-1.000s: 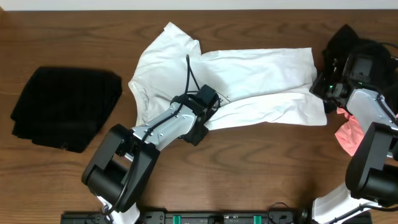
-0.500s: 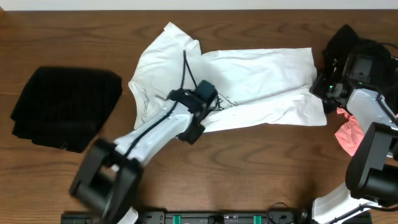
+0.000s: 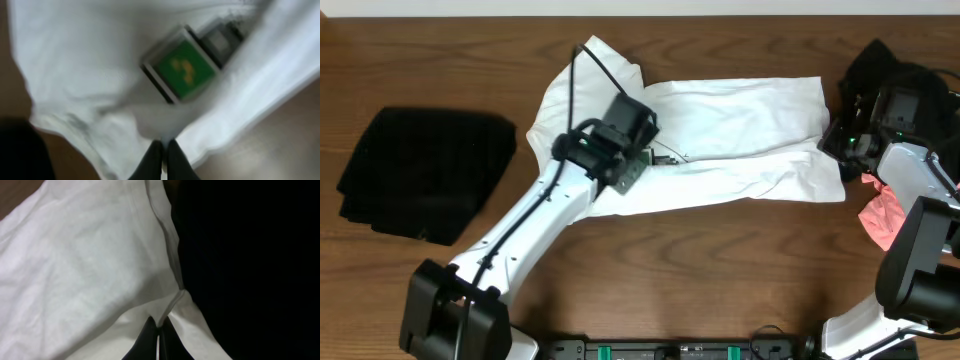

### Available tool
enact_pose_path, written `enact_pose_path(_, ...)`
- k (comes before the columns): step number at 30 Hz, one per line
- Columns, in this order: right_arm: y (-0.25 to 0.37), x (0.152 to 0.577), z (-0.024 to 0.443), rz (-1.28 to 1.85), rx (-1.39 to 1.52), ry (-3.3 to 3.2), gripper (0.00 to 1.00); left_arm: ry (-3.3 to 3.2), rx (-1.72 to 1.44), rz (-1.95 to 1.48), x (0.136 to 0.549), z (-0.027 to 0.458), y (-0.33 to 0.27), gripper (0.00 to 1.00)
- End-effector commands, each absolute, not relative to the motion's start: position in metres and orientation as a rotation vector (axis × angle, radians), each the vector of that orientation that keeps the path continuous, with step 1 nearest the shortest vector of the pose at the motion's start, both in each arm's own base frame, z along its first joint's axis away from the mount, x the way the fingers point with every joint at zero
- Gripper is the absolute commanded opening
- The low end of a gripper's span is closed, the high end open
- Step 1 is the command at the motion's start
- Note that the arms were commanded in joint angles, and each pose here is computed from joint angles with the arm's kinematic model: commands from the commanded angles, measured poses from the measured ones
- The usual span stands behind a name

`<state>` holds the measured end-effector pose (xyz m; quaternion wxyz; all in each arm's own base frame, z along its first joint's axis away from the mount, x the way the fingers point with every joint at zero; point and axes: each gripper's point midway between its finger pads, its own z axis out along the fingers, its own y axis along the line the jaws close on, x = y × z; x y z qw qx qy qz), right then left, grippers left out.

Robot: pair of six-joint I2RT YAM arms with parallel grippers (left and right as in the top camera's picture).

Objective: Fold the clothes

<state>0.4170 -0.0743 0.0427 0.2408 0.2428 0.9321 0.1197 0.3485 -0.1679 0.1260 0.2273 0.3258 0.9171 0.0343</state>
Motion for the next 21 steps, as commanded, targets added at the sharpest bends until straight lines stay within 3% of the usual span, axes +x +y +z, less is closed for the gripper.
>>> enact_pose_path(1, -0.075, 0.418, 0.043, 0.322, 0.667, 2.555, 0.01, 2.474, 0.894, 0.132, 0.369, 0.13, -0.157, 0.06)
enact_pose_path(10, -0.073, 0.413, 0.04, 0.325, 0.678, 2.58, 0.01, 2.47, 0.829, 0.137, 0.404, 0.104, -0.149, 0.06)
enact_pose_path(11, -0.073, 0.412, 0.04, 0.325, 0.679, 2.583, 0.01, 2.482, 0.834, 0.139, 0.405, 0.097, -0.149, 0.1)
enact_pose_path(13, -0.072, 0.411, 0.039, 0.326, 0.681, 2.586, 0.01, 2.499, 0.843, 0.141, 0.405, 0.089, -0.15, 0.29)
enact_pose_path(14, -0.072, 0.411, 0.039, 0.326, 0.681, 2.588, 0.01, 2.512, 0.842, 0.143, 0.404, 0.085, -0.149, 0.55)
enact_pose_path(15, -0.072, 0.411, 0.039, 0.326, 0.682, 2.589, 0.01, 2.524, 0.836, 0.142, 0.402, 0.083, -0.148, 0.98)
enact_pose_path(21, -0.072, 0.408, 0.038, 0.327, 0.686, 2.6, 0.01, 2.635, 0.681, 0.122, 0.379, 0.095, -0.135, 0.98)
